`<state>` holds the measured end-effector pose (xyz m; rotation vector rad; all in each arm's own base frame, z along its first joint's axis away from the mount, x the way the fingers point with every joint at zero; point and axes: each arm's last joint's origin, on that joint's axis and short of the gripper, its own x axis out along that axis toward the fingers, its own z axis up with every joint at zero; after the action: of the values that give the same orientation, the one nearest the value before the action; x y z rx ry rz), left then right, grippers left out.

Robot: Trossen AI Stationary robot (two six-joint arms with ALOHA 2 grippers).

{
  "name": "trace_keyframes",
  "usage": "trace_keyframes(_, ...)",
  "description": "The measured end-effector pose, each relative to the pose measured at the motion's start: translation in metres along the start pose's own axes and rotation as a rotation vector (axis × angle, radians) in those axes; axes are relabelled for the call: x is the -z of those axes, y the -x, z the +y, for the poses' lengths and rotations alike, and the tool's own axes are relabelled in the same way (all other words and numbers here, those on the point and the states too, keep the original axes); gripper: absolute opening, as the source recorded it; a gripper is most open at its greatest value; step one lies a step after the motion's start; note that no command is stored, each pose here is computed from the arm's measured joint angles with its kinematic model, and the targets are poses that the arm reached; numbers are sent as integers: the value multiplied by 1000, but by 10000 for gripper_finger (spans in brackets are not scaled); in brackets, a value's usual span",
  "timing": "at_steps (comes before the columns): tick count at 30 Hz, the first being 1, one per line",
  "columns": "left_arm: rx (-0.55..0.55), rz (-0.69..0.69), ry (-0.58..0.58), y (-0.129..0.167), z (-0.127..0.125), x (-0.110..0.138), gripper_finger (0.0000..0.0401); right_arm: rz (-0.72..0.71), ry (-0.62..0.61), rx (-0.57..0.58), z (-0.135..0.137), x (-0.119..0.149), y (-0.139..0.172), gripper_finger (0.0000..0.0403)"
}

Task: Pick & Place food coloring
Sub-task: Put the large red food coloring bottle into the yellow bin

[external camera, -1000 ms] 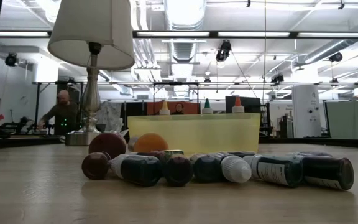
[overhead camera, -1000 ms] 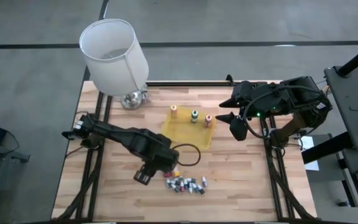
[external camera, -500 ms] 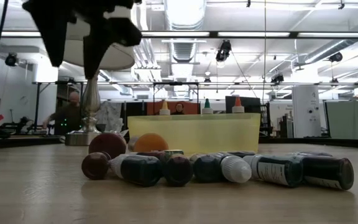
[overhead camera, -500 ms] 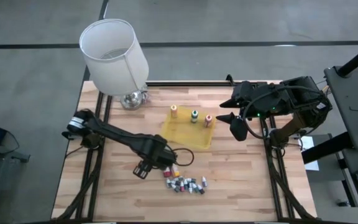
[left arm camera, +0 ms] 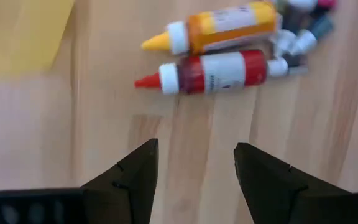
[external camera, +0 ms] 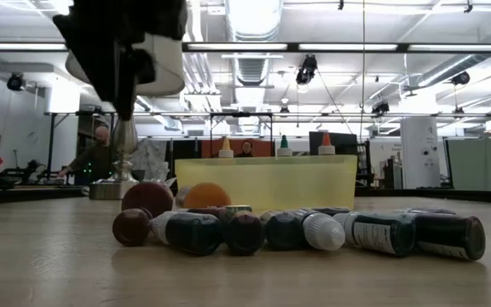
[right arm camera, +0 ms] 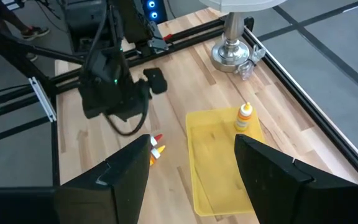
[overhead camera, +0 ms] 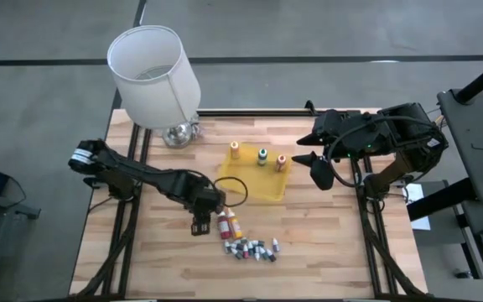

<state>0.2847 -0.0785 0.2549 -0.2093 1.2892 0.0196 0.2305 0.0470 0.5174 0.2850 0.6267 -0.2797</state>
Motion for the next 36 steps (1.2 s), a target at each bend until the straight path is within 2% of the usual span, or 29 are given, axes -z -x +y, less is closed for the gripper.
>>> trace_keyframes(5, 0, 1, 333, -6, 6, 11, 183, 0, 0, 0, 0, 0, 0, 224)
trace_keyframes(11, -11, 12, 656, -10, 8, 14, 183, 0, 3, 1, 0, 0, 0, 224)
trace_keyframes(19, 8, -12, 708, -11, 9, 10, 183, -1, 19, 2, 0, 0, 0, 224)
trace_keyframes(21, 21, -26, 631, -11, 8, 8, 183, -1, 19, 2, 0, 0, 0, 224)
trace_keyframes(28, 46, -107, -29, -10, 4, 1, 183, -1, 19, 1, 0, 0, 0, 224)
trace_keyframes(36, 3, -127, -639, -10, 4, 1, 183, -1, 18, 1, 0, 0, 0, 224)
